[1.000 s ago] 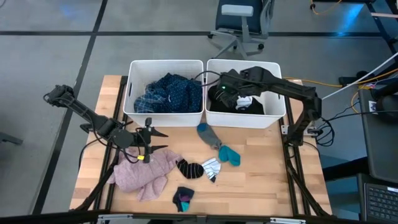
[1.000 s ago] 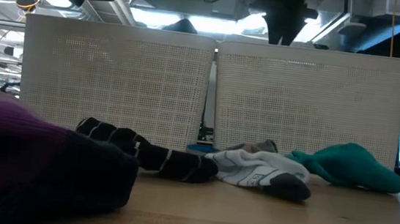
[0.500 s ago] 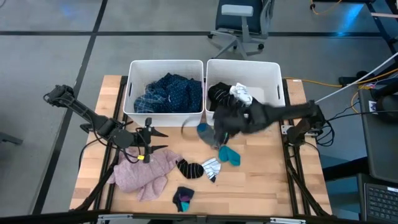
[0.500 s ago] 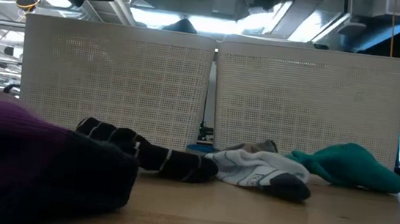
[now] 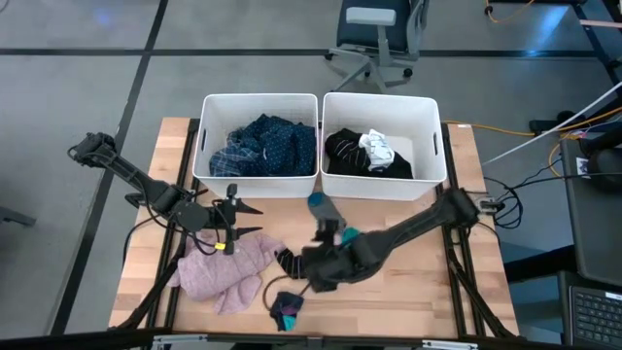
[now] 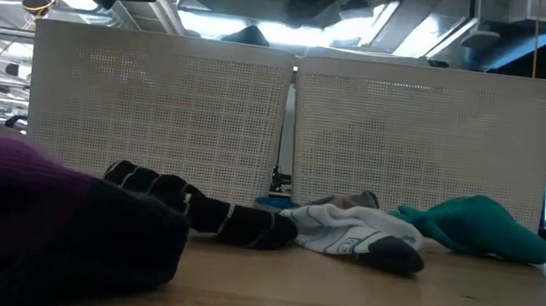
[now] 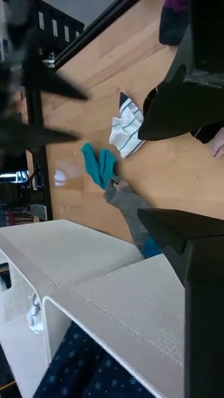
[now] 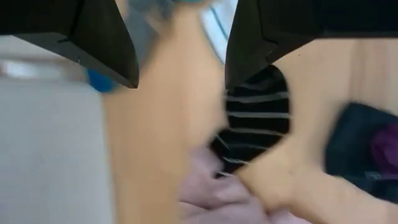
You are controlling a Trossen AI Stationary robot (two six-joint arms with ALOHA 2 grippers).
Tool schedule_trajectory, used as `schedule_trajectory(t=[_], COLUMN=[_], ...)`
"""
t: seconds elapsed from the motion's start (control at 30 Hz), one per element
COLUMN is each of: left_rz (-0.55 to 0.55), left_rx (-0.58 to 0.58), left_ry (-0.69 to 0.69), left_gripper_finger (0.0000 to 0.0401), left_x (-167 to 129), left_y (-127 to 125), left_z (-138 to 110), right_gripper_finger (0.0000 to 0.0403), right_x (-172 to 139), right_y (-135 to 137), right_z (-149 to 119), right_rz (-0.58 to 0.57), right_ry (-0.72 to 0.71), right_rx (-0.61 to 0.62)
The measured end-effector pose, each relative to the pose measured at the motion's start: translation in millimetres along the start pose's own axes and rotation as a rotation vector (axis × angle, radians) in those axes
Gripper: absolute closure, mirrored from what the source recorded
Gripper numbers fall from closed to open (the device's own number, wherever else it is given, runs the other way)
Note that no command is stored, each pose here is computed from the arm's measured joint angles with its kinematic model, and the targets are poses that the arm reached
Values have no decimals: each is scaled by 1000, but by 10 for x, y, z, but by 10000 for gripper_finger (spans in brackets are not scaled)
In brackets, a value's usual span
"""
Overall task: Sort clothes
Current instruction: Put the black sock into the right white bin
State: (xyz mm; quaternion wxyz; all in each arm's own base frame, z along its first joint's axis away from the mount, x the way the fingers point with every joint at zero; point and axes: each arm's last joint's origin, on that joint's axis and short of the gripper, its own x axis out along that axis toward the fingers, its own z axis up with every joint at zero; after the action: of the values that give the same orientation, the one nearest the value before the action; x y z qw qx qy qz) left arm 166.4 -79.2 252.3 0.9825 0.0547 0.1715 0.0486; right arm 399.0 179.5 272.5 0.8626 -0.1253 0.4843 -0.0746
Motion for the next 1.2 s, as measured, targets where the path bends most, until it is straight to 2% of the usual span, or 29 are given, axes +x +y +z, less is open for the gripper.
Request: schedule_trajectory(t=[0.13, 0.27, 0.43, 0.57, 0.8, 1.03, 1.1, 1.2], left_rz=[0, 0, 0, 0, 0, 0, 0, 0], left_rx=[11, 11, 16, 16, 14, 13, 13, 15], left_ry=[-2, -2, 0, 1, 0, 0, 0, 0], left_gripper_finger=[221, 221, 221, 221, 221, 221, 221, 221], left_x=[0, 0, 0, 0, 0, 0, 0, 0], left_y=[0, 0, 0, 0, 0, 0, 0, 0], left_z=[2, 1, -1, -3, -1, -1, -1, -1], right_gripper_finger=[166, 166, 166, 166, 166, 169, 181, 221], right_x=[404, 727, 1040, 1247, 1397, 1505, 1515, 1529], right_y=[205, 335, 375, 321, 259, 309, 314, 321], right_z=[81, 111, 91, 30, -3, -43, -51, -67], right_rz=[75, 203, 208, 180, 160, 195, 196, 196], right_ry=[-56, -76, -72, -16, 14, 36, 34, 35], right_rx=[-35, -32, -13, 0, 27, 36, 46, 57])
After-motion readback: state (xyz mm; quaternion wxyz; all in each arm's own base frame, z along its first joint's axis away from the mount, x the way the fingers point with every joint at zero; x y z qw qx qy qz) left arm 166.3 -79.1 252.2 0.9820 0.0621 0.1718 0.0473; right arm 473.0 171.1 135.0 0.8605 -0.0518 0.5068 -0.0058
